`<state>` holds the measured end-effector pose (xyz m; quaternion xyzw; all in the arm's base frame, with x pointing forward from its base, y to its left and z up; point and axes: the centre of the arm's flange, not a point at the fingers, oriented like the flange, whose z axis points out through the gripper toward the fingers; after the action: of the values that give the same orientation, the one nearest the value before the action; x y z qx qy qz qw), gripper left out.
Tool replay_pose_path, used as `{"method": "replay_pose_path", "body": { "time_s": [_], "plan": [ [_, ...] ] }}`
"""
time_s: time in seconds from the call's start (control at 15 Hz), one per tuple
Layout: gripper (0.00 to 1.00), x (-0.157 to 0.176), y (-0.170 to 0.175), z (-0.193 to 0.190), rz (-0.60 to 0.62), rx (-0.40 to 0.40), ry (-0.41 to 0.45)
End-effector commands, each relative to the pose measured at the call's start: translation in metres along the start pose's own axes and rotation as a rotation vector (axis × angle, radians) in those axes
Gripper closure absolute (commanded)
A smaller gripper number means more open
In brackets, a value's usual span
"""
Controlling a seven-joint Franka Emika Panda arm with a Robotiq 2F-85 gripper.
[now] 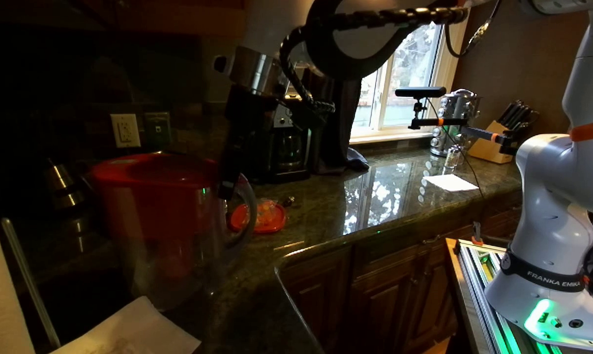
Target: Pull the clear jug backwards and then remove its lid
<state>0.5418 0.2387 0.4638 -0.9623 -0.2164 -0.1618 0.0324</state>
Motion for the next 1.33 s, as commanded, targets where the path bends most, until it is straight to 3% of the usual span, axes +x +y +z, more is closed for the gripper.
{"method": "replay_pose_path", "body": {
  "time_s": [0.0,0.13,0.47,0.93,1.07,1.13,1.27],
  "plan": [
    [0.07,0.004,-0.004,-0.022,0.016,0.015,-0.045],
    [0.0,0.006,-0.004,-0.026,0.018,0.021,-0.059],
    [0.0,0.003,-0.003,-0.02,0.038,0.053,-0.116],
    [0.0,0.014,0.002,-0.001,0.014,0.008,-0.133],
    [0.09,0.017,0.003,-0.001,0.008,-0.001,-0.132],
    [0.24,0.019,0.003,-0.001,0.004,-0.004,-0.129],
    [0.37,0.023,0.003,-0.003,-0.007,-0.014,-0.122]
  ]
}}
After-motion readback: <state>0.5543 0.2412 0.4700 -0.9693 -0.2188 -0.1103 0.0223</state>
